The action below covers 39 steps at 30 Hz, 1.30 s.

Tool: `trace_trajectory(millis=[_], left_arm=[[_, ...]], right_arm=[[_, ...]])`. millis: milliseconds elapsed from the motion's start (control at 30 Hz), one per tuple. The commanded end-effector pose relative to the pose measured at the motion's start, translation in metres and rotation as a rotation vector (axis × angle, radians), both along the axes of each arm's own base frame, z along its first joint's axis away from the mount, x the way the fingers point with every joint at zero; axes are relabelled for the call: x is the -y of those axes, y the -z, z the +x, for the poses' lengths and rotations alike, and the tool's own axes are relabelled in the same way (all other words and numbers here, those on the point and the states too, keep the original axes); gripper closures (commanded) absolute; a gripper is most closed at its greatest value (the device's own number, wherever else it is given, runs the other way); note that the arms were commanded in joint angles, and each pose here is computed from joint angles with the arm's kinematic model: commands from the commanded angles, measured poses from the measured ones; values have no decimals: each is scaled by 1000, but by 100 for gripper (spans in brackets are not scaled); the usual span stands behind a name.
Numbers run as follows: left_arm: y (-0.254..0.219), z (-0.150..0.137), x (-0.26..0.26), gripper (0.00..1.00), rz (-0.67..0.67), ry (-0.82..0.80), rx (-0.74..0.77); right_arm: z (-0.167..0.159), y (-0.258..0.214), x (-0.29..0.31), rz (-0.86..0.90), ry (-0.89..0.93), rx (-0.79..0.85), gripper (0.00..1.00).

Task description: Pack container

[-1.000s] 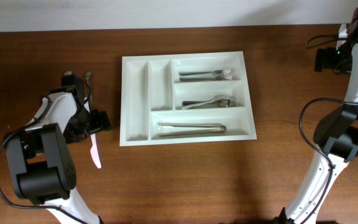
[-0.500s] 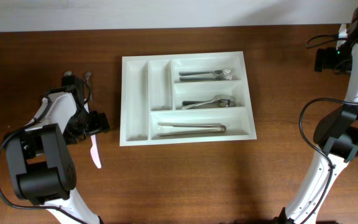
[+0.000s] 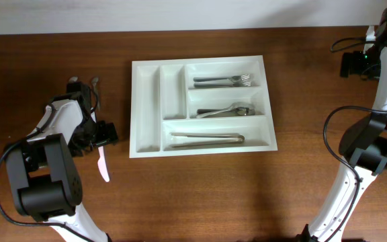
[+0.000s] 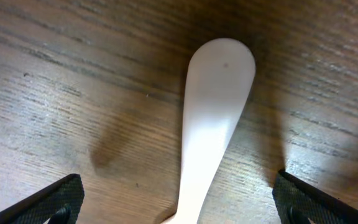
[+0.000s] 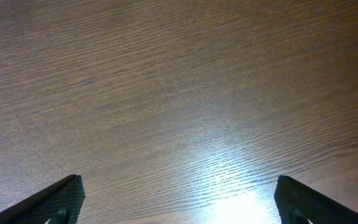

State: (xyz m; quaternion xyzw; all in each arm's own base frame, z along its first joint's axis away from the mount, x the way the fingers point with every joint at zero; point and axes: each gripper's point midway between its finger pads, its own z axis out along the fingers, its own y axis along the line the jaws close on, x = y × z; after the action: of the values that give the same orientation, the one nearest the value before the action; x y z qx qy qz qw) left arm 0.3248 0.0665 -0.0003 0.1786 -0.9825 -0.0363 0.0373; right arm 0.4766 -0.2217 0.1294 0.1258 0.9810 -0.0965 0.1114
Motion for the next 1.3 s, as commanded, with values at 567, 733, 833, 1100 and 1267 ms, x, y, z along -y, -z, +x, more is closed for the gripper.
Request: trace_trajectory(millis=[567,733,833,1100,1267], left_arm=[[7,-15,-8,42,45,24,-61],[7,-17,-7,55,43,25,-71],[6,-18,-7,63,42,25,-76],[6,-19,-7,80,41,25,-81],[6,-20,-7,88,41,25,-81]], right_arm=[[-2,3,2,6,11,-5,1],[-2,3,2,6,11,-5,1],[-2,3,2,6,11,-5,1],[-2,3,2,6,11,-5,1],[-2,3,2,6,11,-5,1]])
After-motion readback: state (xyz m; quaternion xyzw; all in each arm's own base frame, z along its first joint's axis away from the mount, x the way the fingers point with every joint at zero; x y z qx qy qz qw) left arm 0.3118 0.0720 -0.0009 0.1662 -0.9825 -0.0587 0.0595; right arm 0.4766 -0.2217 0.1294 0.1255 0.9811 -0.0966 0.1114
